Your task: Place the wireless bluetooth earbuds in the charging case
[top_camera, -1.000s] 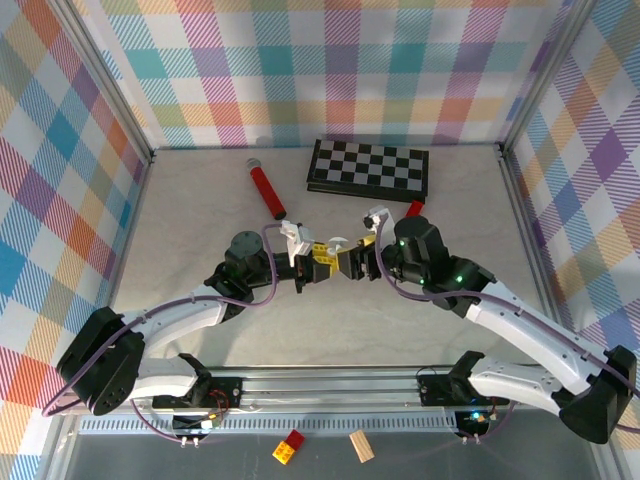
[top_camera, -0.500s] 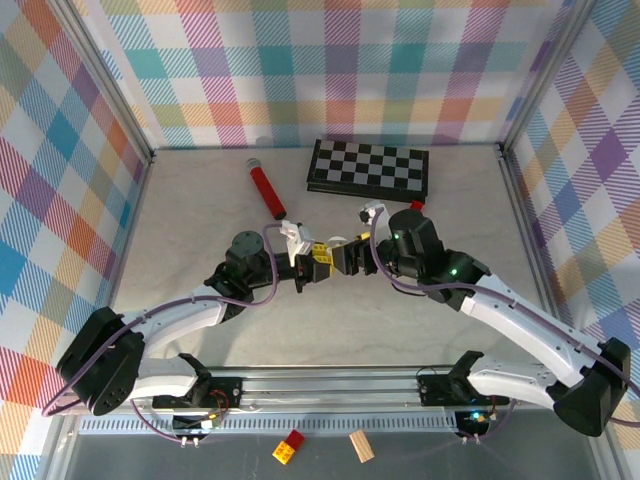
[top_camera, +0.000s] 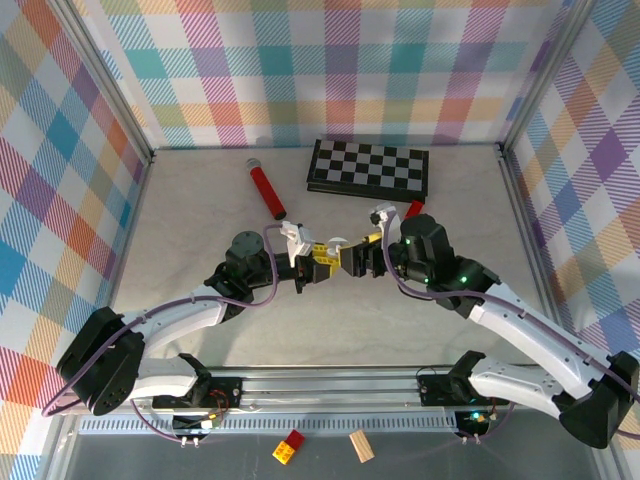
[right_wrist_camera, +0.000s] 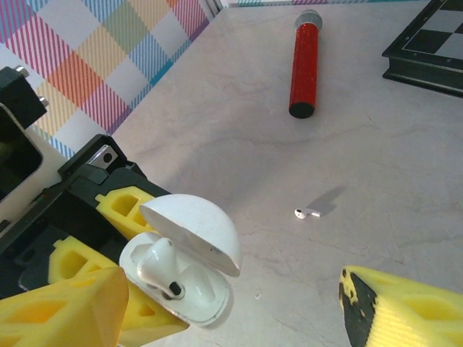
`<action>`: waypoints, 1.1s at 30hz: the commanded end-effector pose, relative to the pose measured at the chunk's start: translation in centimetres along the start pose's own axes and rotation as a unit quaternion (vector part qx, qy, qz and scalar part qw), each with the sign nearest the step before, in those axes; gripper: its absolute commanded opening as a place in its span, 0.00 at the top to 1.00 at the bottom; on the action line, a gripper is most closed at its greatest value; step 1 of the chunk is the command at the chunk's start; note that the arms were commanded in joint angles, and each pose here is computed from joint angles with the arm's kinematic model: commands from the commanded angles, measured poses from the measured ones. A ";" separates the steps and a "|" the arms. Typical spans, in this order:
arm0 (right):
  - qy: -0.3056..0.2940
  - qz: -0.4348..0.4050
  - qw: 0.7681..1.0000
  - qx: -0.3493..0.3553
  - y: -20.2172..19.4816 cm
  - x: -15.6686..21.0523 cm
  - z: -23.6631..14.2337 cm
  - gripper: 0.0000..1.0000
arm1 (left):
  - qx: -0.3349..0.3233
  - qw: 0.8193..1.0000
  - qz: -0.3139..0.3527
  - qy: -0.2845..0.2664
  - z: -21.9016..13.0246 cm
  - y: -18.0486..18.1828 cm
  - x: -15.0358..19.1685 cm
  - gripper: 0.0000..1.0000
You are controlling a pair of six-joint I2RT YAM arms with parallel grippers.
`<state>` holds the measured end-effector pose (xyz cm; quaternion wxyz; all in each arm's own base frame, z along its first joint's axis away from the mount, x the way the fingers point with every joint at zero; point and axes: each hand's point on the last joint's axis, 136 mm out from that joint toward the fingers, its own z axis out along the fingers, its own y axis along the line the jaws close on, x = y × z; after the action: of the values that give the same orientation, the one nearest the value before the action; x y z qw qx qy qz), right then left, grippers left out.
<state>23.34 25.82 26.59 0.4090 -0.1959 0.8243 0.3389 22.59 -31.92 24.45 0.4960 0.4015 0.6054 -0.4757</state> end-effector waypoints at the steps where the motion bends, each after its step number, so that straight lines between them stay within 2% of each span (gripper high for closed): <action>1: -0.002 0.006 1.000 0.009 -0.4 -0.4 0.3 0.25 | 0.021 0.999 0.023 -0.019 -0.3 -1.2 -1.1 0.93; 11: 0.010 0.010 0.999 0.033 -1.2 -0.4 1.1 0.28 | 0.022 0.999 0.026 -0.016 -0.3 -1.2 -0.9 0.93; 14: 0.001 0.007 1.000 0.018 -0.5 -0.8 0.8 0.28 | 0.017 0.999 0.026 -0.016 -0.3 -1.1 -1.0 0.93; 18: -0.041 -0.005 0.998 -0.037 1.5 -1.9 -0.8 0.23 | 0.008 0.999 0.028 -0.017 -0.4 -0.7 -0.8 0.93; 20: -0.057 -0.009 0.998 -0.041 1.6 -2.2 -1.5 0.21 | -0.005 0.999 0.029 -0.017 -0.7 -0.1 -0.6 0.93; 22: -0.069 -0.007 0.997 -0.026 0.9 -2.2 -1.9 0.18 | -0.020 0.999 0.029 -0.018 -1.2 0.6 -0.5 0.93; 28: -0.090 0.045 0.995 0.028 -2.4 -1.5 -2.0 0.17 | -0.051 0.998 0.029 -0.034 -3.3 2.0 -1.0 0.93; 33: -0.047 0.118 0.989 0.075 -6.6 0.9 0.4 0.17 | -0.084 0.994 0.035 -0.057 -5.3 2.6 -1.9 0.93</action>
<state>25.68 21.94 25.14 0.4418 -0.0960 0.8277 0.3323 24.32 -27.20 24.37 0.5412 0.3603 0.6223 -0.4359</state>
